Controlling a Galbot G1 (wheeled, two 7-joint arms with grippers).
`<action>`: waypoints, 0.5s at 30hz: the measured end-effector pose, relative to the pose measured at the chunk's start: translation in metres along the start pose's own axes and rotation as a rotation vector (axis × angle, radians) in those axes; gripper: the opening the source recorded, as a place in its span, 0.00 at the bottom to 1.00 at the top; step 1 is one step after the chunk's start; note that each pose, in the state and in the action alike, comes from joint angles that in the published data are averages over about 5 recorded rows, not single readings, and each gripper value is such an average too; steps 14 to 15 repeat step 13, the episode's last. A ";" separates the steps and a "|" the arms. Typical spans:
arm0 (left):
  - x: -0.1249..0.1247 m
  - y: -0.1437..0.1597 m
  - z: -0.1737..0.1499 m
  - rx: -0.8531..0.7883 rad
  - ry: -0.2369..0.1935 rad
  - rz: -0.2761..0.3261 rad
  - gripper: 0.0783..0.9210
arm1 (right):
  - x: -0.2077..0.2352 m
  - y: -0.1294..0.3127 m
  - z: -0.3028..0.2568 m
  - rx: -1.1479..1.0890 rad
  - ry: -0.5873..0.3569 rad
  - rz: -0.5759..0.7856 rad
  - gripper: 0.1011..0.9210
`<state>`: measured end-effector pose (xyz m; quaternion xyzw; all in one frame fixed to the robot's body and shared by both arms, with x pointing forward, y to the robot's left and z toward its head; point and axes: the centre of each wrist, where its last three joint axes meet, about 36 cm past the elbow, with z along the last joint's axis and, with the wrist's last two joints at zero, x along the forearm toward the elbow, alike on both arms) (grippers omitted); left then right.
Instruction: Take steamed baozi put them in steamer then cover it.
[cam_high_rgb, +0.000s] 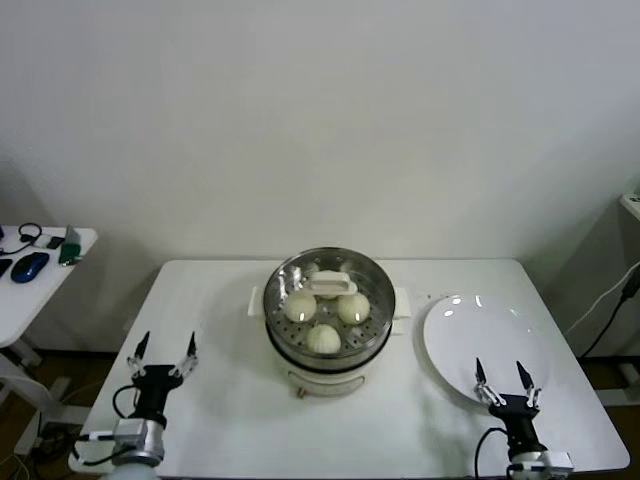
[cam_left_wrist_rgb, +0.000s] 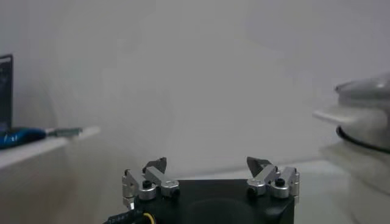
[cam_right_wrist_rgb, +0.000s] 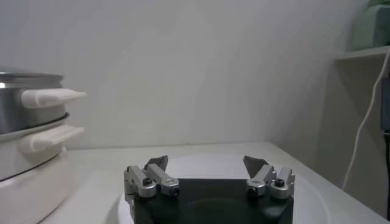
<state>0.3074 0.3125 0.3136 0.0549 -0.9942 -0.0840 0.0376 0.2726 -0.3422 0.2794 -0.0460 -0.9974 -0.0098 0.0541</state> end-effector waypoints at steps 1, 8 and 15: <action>0.001 0.001 0.003 0.003 0.005 0.001 0.88 | 0.000 0.000 0.000 0.001 0.000 0.000 0.88; 0.004 0.006 0.017 0.016 0.022 0.011 0.88 | -0.001 -0.002 -0.001 0.003 -0.003 0.003 0.88; 0.006 0.008 0.022 0.024 0.028 0.015 0.88 | -0.001 -0.001 -0.001 0.001 -0.004 0.002 0.88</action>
